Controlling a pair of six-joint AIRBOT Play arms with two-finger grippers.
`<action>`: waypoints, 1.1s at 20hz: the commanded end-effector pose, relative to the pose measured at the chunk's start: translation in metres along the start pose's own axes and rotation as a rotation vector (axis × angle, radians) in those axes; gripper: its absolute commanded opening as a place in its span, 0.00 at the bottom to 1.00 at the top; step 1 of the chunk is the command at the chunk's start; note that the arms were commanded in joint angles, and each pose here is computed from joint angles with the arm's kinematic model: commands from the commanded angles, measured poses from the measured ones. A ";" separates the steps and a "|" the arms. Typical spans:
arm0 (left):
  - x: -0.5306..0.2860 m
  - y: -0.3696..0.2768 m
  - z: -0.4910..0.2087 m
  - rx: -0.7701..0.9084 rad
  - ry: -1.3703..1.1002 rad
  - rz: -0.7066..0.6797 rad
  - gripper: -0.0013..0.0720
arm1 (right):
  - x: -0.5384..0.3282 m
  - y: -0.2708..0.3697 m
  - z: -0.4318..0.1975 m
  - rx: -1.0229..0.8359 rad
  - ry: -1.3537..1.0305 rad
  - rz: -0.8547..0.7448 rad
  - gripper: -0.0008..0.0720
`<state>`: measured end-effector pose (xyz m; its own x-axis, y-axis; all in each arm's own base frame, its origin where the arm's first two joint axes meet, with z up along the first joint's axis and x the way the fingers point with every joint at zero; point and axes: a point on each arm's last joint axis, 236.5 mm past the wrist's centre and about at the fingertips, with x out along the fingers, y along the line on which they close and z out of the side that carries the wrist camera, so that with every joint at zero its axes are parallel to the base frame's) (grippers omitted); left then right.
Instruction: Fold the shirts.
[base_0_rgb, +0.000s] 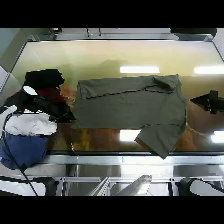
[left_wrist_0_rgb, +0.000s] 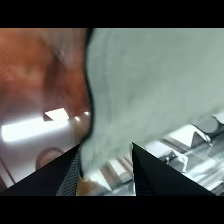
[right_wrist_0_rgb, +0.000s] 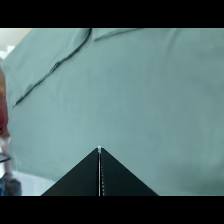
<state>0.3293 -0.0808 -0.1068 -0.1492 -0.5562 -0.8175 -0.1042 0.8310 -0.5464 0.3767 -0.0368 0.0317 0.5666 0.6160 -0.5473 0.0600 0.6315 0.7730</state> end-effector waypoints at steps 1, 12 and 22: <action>0.021 0.010 0.001 0.000 0.027 0.008 0.47 | -0.003 0.010 -0.013 -0.010 0.030 0.019 0.03; 0.020 -0.048 -0.001 0.168 0.027 -0.267 0.05 | -0.032 -0.056 -0.039 0.097 0.111 -0.246 0.19; 0.020 -0.049 -0.001 0.165 0.027 -0.268 0.05 | 0.013 -0.133 -0.072 0.274 0.261 -0.339 0.52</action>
<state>0.3302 -0.1319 -0.0972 -0.1641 -0.7511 -0.6394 0.0177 0.6459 -0.7632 0.3186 -0.0855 -0.0756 0.3091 0.4940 -0.8127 0.4099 0.7019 0.5825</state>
